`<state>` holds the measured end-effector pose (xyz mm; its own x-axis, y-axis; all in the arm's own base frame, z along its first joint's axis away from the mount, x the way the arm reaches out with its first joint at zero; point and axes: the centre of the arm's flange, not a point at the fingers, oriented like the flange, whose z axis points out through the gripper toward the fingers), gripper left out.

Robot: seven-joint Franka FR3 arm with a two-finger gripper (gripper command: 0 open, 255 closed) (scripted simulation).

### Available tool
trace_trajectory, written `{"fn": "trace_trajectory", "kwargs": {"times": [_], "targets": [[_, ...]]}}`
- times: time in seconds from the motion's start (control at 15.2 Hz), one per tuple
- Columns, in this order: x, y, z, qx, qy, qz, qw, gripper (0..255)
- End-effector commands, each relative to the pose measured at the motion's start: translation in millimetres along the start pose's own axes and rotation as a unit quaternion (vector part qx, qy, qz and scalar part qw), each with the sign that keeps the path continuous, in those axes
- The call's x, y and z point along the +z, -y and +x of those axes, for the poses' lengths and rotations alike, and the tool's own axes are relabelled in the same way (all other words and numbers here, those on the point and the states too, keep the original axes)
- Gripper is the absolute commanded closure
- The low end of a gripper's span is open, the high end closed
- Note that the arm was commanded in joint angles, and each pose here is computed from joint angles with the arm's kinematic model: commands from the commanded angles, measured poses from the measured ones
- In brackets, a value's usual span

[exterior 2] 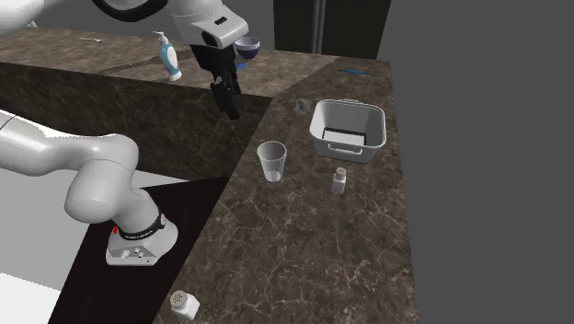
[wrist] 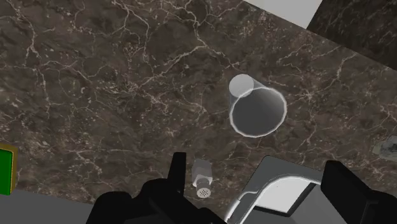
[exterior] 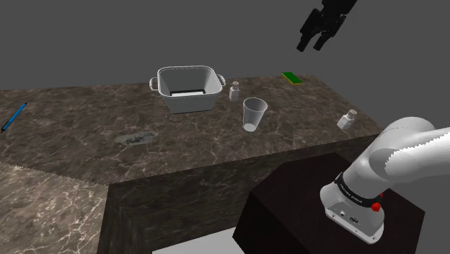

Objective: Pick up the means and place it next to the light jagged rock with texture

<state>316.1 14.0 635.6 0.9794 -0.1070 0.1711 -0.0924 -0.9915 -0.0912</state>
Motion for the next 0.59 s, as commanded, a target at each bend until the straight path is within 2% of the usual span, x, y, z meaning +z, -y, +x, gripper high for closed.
{"fn": "trace_trajectory", "kwargs": {"times": [0.0, 0.53], "targets": [[0, 0, 0, 0.0, 0.0, 0.0, 1.0, 0], [77, 2, 77, -0.02, 0.016, -0.018, 0.9995, 0]]}}
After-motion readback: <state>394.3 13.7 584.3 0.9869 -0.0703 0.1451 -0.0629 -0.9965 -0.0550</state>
